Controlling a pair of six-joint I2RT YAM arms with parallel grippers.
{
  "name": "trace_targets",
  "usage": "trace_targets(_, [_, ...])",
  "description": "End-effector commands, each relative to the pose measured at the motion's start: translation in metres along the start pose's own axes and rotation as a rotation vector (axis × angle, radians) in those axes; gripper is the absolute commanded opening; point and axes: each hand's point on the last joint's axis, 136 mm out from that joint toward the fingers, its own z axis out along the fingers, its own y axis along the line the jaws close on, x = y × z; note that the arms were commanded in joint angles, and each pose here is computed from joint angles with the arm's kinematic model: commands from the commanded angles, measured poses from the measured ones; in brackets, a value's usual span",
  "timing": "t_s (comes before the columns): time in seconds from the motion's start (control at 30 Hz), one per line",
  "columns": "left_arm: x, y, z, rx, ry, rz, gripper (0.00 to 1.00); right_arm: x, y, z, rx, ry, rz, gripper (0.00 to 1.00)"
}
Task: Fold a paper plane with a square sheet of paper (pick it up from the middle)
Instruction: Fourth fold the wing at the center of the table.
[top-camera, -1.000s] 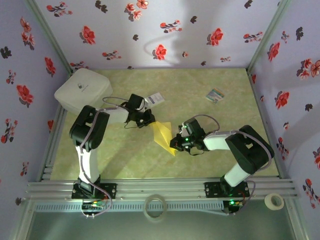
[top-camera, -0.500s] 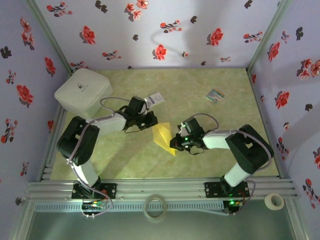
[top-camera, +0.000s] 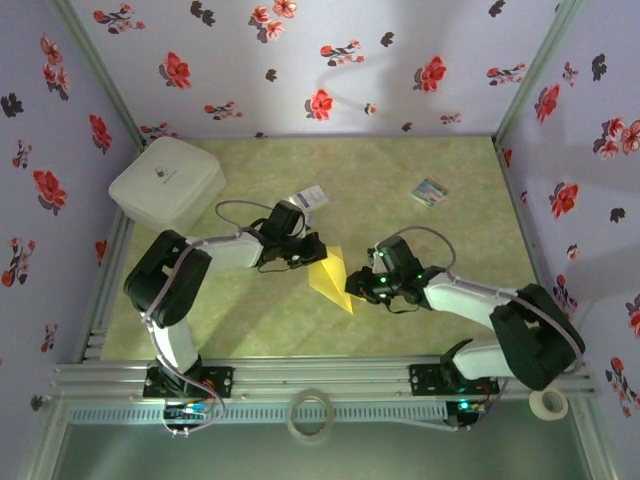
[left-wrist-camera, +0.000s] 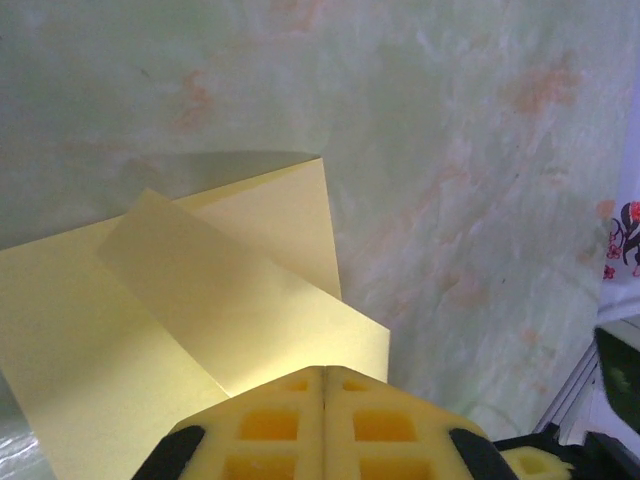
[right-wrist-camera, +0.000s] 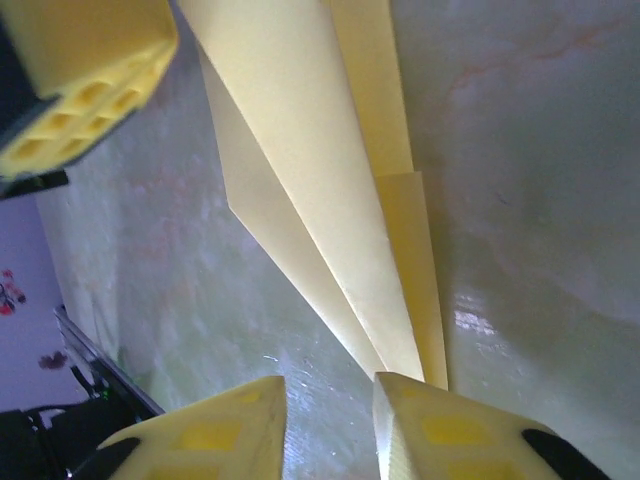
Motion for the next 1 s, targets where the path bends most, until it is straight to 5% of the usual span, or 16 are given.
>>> trace_targets(0.0, [-0.002, -0.017, 0.006, 0.052, 0.019, 0.031, 0.03, 0.004, -0.019, -0.007, 0.067, -0.041, 0.076, 0.33])
trace_targets(0.33, [0.005, -0.007, 0.021, 0.022, 0.091, 0.051, 0.03, 0.015, -0.016, -0.004, -0.024, -0.021, 0.25, 0.4])
trace_targets(0.97, [0.024, 0.035, 0.036, -0.053, 0.131, -0.026, 0.02, 0.044, -0.026, 0.006, 0.02, 0.075, 0.267, 0.42])
